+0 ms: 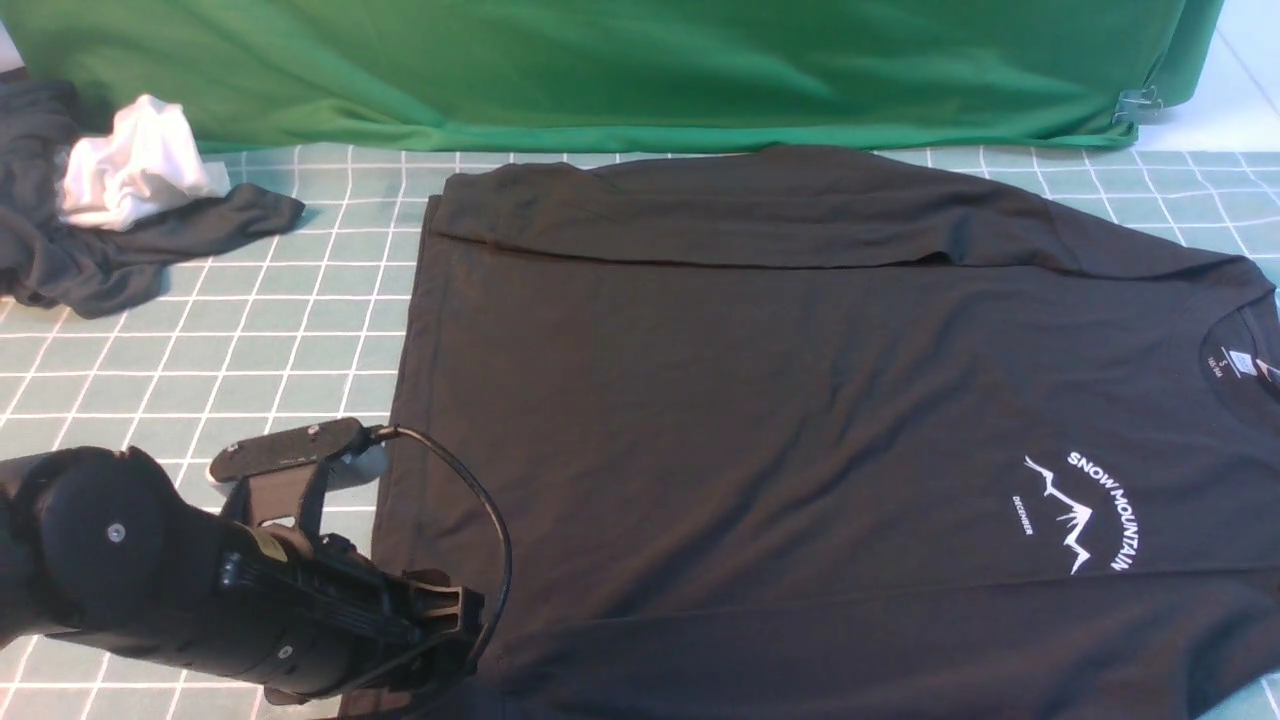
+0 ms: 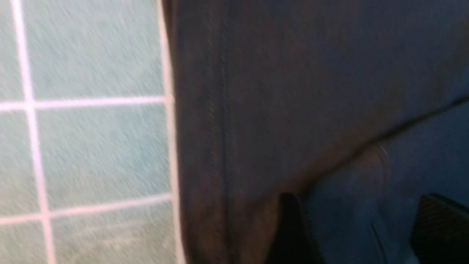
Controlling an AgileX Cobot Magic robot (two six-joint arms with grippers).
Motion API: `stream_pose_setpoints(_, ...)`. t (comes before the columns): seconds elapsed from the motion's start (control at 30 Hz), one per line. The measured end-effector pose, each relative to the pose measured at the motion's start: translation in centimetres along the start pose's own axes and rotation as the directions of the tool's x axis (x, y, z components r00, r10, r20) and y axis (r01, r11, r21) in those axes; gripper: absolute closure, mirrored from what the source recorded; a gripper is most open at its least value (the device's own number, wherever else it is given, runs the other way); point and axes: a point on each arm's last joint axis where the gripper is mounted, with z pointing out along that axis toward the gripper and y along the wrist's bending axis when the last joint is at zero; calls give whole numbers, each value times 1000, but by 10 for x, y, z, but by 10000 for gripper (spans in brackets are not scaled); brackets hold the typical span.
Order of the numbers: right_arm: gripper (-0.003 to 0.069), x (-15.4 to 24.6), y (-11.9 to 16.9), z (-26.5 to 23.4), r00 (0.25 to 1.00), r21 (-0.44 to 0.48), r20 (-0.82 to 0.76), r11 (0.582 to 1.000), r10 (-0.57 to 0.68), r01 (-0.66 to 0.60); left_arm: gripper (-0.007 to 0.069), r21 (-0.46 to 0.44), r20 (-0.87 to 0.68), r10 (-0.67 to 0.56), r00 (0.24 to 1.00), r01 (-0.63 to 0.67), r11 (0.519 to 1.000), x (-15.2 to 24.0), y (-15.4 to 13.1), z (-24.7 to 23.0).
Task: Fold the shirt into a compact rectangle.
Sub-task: 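Grasp the left edge of the dark T-shirt lying flat on the table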
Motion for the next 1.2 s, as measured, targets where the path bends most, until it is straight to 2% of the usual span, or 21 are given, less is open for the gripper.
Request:
stream_pose_setpoints(0.17, 401, -4, 0, 0, 999, -1, 42, 1000, 1, -1, 130, -35, -81, -50, 996, 47, 998, 2, 5, 19)
stream_pose_setpoints(0.37, 398, -5, 0, 0, 999, -2, 53, 1000, 1, -1, 143, -47, -104, -70, 992, 65, 997, 0, 6, 28)
stream_pose_setpoints(0.43, 398, -5, 0, 0, 998, -2, 55, 1000, 2, -2, 174, -47, -100, -67, 993, 63, 997, -1, 6, 29)
stream_pose_setpoints(0.6, 398, -5, 0, 0, 998, -2, 58, 1000, 2, -2, 309, -31, -88, -86, 992, 84, 996, -2, 5, 30)
stream_pose_setpoints(0.83, 398, -6, 0, 0, 998, -3, 63, 1000, 2, -2, 564, -25, -94, -53, 994, 51, 998, -1, 6, 33)
stream_pose_setpoints(0.93, 398, -6, 0, 0, 998, -3, 64, 1000, 2, -2, 606, -24, -95, -53, 994, 51, 998, -1, 6, 33)
stream_pose_setpoints(1.1, 398, -6, 0, 0, 998, -3, 66, 1000, 3, -2, 613, -4, -121, -42, 992, 42, 999, -5, 0, 28)
stream_pose_setpoints(1.2, 398, -6, 0, 0, 998, -3, 66, 1000, 3, -2, 613, 40, -184, 39, 982, -32, 999, -11, -12, 9)
